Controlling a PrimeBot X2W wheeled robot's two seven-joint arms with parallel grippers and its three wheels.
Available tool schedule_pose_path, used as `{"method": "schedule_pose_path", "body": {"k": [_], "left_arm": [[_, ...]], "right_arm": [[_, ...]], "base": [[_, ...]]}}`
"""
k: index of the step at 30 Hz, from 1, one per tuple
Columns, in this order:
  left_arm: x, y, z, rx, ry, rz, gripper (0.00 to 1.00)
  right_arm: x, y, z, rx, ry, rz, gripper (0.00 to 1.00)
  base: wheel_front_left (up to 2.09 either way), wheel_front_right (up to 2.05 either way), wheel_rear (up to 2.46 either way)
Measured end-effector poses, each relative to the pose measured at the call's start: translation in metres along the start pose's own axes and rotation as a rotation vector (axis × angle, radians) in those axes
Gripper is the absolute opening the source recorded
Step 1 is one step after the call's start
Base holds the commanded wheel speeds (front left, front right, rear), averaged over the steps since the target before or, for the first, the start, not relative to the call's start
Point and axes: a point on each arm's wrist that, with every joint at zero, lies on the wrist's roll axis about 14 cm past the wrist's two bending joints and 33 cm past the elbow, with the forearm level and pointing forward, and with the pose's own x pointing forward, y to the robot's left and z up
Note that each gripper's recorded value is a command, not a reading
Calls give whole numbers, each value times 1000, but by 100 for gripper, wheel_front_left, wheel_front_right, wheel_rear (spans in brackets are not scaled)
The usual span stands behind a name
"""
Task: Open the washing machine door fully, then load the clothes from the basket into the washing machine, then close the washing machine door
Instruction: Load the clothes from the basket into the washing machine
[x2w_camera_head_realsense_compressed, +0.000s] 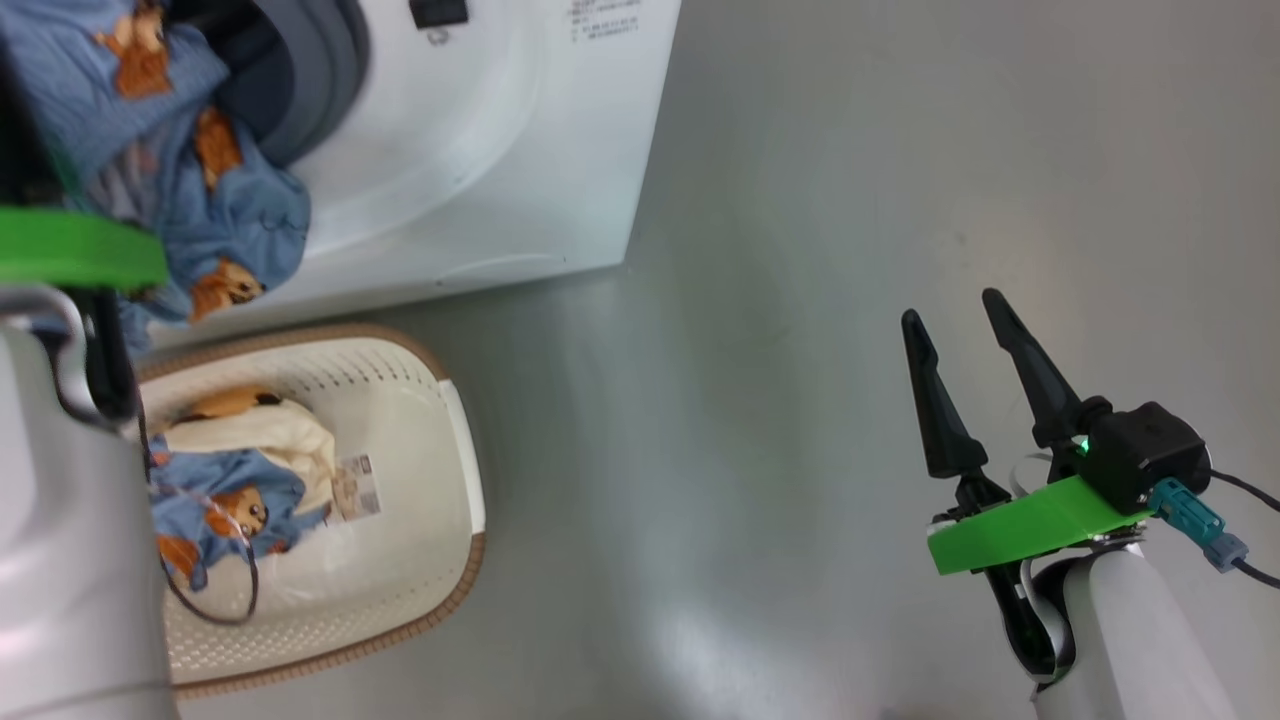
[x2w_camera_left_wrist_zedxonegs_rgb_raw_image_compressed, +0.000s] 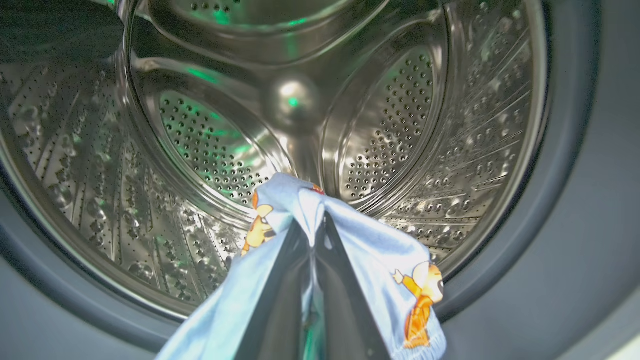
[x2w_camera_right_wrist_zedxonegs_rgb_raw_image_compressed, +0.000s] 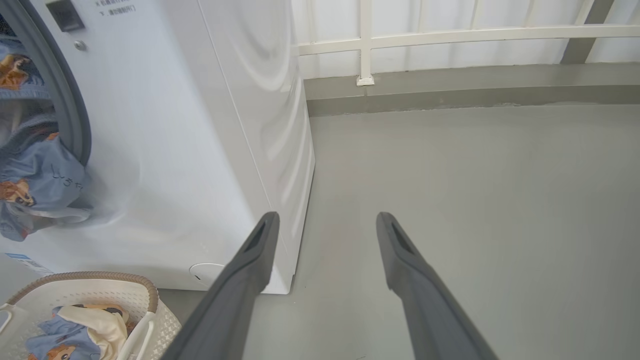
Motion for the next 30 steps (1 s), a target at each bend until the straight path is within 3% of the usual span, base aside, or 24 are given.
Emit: {"method": "schedule_pose_path", "body": {"k": [16, 24, 30], "left_arm": [[65, -3, -81, 0, 281, -49, 0], [97, -4, -57, 59, 106, -84, 0], [113, -24, 7, 93, -142, -142, 0]], "right_arm": [[13, -2, -58, 17, 122, 2, 100], [18, -2, -77, 41, 157, 1, 100], [17, -6, -88, 40, 182, -6, 100]], "base": [[0, 0, 0], [0, 0, 0], [0, 0, 0]]}}
